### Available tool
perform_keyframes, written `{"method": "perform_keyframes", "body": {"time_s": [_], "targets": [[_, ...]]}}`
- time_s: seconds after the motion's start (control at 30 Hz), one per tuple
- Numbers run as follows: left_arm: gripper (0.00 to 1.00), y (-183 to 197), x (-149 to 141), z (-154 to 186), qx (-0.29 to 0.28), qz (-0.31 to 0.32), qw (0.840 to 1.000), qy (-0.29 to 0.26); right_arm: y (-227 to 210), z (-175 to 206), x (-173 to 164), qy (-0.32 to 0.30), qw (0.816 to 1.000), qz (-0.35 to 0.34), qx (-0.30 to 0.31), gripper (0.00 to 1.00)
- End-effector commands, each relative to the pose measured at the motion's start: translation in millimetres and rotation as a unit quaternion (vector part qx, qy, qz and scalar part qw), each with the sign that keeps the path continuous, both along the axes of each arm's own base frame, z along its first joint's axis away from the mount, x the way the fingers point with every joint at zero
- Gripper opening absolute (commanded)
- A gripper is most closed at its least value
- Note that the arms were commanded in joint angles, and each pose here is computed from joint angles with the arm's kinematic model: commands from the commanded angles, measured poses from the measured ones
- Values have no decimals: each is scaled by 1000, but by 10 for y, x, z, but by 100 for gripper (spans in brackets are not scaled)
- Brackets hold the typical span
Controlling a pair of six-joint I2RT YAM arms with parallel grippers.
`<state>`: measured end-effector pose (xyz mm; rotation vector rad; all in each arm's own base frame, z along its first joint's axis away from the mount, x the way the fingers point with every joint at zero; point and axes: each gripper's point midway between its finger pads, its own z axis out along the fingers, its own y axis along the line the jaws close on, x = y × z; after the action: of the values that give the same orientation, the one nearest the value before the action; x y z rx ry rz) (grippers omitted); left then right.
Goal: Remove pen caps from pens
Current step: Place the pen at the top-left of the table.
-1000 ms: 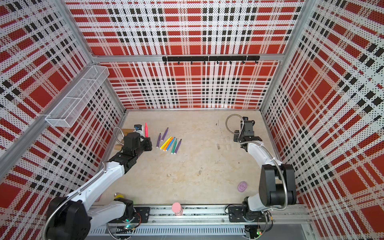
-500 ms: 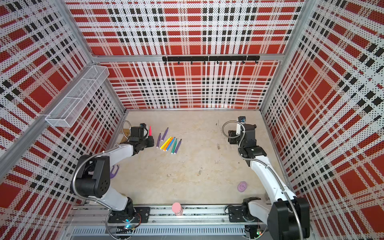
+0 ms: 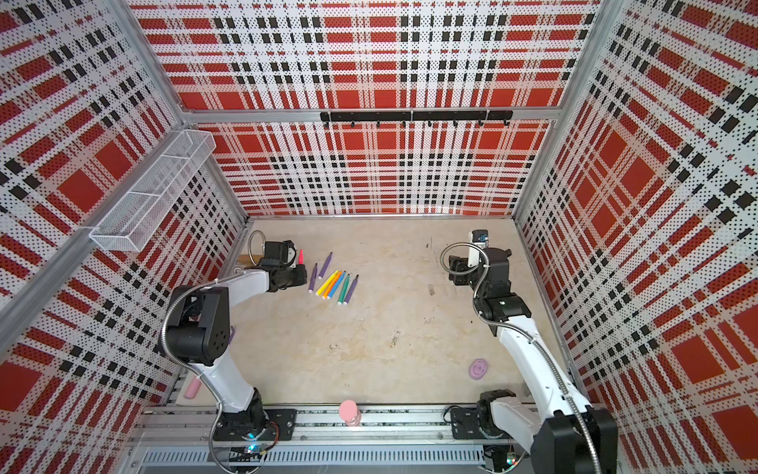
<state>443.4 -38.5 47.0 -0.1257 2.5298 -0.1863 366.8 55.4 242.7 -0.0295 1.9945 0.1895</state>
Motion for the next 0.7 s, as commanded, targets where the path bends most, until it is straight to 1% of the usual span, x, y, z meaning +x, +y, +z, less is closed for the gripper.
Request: {"method": "perform_keyframes", "body": {"time_s": [0.0,0.23,0.43,0.47,0.53,0.67], "targets": [[18,61,-14,-71,6,0,1000,29,31,142,11,-28,1000,5,8,70],[20,172,-55,-296,40,4,997,70,12,169,4,-33,999,0,7,71],[22,215,-118,-438,41,-3,995,85,8,139,30,-28,1000,-2,4,72],[23,200,-112,-434,40,-6,996,85,5,148,31,-28,1000,-2,3,72],[28,181,-106,-431,36,-12,996,84,-6,136,33,-27,1000,-5,1,72],[33,173,-99,-375,36,-13,997,72,-47,124,52,-25,1000,-17,-4,72]]}}
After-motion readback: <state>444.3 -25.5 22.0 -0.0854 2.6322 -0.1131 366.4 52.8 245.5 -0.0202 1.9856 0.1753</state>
